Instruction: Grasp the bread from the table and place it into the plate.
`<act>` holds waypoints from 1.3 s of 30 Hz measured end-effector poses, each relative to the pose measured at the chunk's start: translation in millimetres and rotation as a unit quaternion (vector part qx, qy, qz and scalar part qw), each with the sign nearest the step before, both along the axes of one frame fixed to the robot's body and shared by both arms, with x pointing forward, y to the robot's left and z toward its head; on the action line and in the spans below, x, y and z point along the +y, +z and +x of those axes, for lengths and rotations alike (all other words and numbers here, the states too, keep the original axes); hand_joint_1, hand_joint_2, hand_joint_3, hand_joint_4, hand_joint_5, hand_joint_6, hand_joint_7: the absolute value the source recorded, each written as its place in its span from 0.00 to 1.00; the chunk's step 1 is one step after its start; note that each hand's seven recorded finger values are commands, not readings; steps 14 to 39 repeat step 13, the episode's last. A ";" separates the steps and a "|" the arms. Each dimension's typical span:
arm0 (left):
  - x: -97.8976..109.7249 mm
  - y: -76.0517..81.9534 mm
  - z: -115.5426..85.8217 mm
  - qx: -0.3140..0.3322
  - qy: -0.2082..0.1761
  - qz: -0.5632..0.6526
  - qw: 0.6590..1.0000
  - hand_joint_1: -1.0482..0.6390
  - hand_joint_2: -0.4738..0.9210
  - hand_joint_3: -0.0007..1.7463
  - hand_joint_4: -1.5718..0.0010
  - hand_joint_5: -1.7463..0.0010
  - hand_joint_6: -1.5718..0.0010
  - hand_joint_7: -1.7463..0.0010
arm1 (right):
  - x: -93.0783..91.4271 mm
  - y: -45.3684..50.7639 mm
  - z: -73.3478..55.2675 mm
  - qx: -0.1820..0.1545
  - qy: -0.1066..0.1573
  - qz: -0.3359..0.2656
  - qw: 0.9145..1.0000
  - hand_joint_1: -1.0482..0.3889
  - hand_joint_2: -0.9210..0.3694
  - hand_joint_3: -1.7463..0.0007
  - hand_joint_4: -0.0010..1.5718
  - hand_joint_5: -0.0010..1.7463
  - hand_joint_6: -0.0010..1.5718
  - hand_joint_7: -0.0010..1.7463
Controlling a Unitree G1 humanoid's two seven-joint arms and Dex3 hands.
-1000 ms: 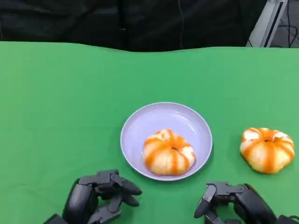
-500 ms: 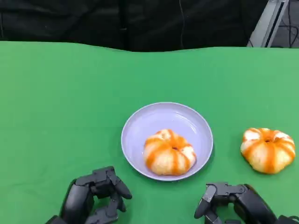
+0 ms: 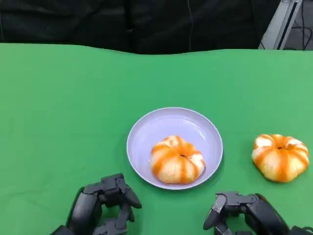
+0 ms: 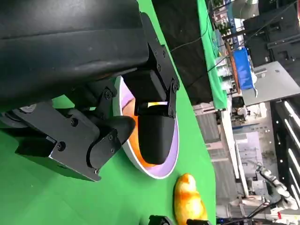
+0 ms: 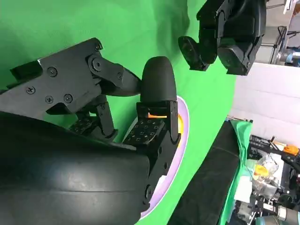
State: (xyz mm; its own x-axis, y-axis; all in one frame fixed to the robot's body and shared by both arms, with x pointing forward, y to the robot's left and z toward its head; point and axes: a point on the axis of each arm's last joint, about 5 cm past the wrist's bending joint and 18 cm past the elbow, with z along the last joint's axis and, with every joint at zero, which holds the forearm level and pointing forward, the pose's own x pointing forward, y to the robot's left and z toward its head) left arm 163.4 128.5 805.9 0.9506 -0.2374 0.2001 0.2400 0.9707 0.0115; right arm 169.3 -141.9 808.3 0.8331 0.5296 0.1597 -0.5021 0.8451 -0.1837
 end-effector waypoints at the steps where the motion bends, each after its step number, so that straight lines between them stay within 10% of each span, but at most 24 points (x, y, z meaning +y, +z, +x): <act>1: -0.4 0.1 0.1 0.000 -0.001 0.000 1.000 0.60 0.73 0.64 0.43 0.12 0.40 0.27 | -0.1 0.1 0.0 0.000 0.000 0.000 1.000 0.63 0.21 0.50 0.52 0.84 0.55 0.64; 39: -4.3 1.0 0.0 -0.003 -0.014 0.000 1.000 0.61 0.75 0.61 0.42 0.14 0.38 0.31 | -3.0 0.7 0.0 -0.002 0.000 -0.004 1.000 0.63 0.21 0.50 0.52 0.83 0.55 0.64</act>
